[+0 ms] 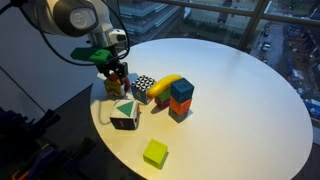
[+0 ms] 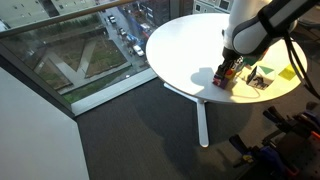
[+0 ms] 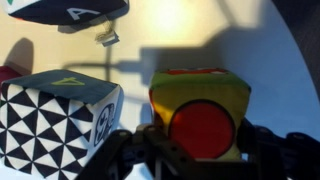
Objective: Place the multicolor block on the black and white block
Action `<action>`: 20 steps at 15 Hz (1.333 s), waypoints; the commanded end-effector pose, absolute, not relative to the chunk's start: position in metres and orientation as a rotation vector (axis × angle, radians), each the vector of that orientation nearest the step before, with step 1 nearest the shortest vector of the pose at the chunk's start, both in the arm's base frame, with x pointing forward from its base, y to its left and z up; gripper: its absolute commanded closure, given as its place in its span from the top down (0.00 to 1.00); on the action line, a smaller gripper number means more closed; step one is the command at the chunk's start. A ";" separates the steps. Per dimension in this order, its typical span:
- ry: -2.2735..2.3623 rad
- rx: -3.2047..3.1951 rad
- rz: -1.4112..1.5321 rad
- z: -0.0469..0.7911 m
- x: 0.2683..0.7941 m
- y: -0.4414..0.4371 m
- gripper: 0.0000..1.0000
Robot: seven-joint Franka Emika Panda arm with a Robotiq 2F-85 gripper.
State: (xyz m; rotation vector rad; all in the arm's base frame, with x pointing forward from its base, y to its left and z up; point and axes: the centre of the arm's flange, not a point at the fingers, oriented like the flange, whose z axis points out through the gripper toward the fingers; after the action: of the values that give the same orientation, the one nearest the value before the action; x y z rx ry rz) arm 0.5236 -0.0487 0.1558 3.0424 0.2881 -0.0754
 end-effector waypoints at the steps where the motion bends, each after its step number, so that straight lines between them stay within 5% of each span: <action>1: 0.267 3.025 -0.073 0.168 0.527 -0.056 0.39; 11: 0.155 3.093 -0.128 0.213 0.528 -0.063 0.25; 20: -0.066 3.110 -0.119 0.249 0.532 -0.082 0.25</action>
State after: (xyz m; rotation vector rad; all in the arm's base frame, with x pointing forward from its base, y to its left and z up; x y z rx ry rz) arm 0.5297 -0.0727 0.2300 3.1092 0.0318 -0.1180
